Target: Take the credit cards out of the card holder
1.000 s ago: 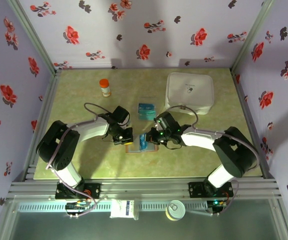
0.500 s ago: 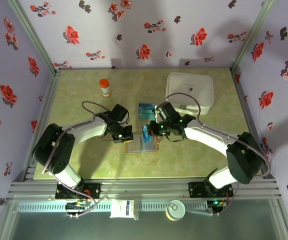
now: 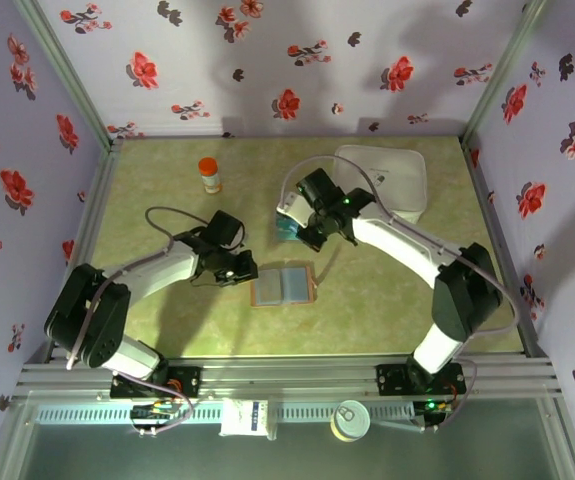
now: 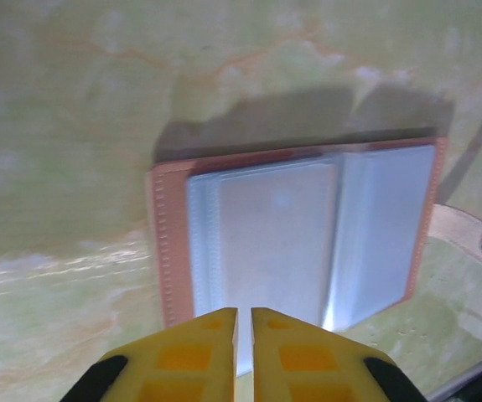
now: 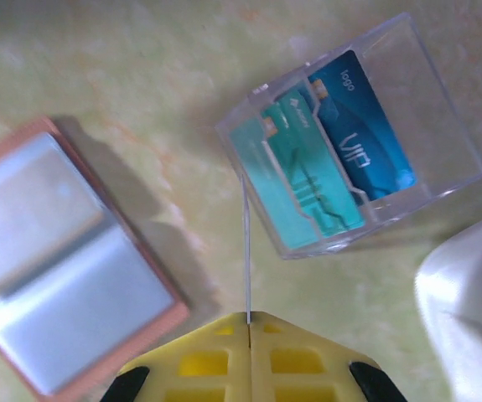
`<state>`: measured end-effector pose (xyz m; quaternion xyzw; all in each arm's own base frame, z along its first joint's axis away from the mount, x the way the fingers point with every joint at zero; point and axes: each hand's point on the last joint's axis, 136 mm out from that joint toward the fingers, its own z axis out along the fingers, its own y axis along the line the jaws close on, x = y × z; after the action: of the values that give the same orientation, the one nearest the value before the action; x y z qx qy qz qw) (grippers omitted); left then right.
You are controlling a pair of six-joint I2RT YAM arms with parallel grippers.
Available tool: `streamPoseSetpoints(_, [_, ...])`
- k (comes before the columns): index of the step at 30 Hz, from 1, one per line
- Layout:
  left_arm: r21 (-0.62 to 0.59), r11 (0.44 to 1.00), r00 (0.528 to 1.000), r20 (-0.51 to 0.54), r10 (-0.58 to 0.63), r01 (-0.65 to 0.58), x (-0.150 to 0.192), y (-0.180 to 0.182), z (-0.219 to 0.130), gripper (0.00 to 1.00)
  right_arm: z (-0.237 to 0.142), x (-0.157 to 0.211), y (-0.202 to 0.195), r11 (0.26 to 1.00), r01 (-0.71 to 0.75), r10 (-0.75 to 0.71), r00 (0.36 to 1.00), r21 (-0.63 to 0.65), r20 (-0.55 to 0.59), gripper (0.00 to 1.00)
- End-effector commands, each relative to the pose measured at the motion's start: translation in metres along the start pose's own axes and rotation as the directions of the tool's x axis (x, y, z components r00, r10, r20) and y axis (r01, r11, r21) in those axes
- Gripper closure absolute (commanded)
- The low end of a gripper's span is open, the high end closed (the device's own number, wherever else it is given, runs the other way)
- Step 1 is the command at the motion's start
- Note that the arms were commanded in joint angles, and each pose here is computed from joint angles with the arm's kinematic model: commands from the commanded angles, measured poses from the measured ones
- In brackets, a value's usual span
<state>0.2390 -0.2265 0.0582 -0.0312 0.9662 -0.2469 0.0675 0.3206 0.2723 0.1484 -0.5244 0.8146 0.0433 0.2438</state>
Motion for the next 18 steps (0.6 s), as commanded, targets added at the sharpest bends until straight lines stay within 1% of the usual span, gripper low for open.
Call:
streamPoseSetpoints(1, [-0.009,0.999,0.999,0.029,-0.037,0.038,0.000,0.012,-0.005,0.87,-0.002,-0.002,-0.021,0.977,0.210,-0.211,0.976,-0.024,-0.052,1.00])
streamPoseSetpoints(5, [-0.010,0.999,0.998,0.033,-0.052,0.053,0.003,0.020,-0.008,0.87,0.007,-0.019,-0.032,0.968,0.237,-0.241,0.970,-0.085,-0.040,1.00])
streamPoseSetpoints(10, [-0.013,0.998,0.997,0.041,-0.062,0.062,0.002,0.026,-0.012,0.87,0.021,-0.036,-0.045,0.958,0.255,-0.262,0.964,-0.129,-0.038,1.00])
streamPoseSetpoints(18, [-0.014,0.996,0.995,0.038,-0.088,0.089,0.006,0.033,-0.009,0.86,0.053,-0.041,-0.056,0.949,0.263,-0.276,0.960,-0.174,-0.055,1.00])
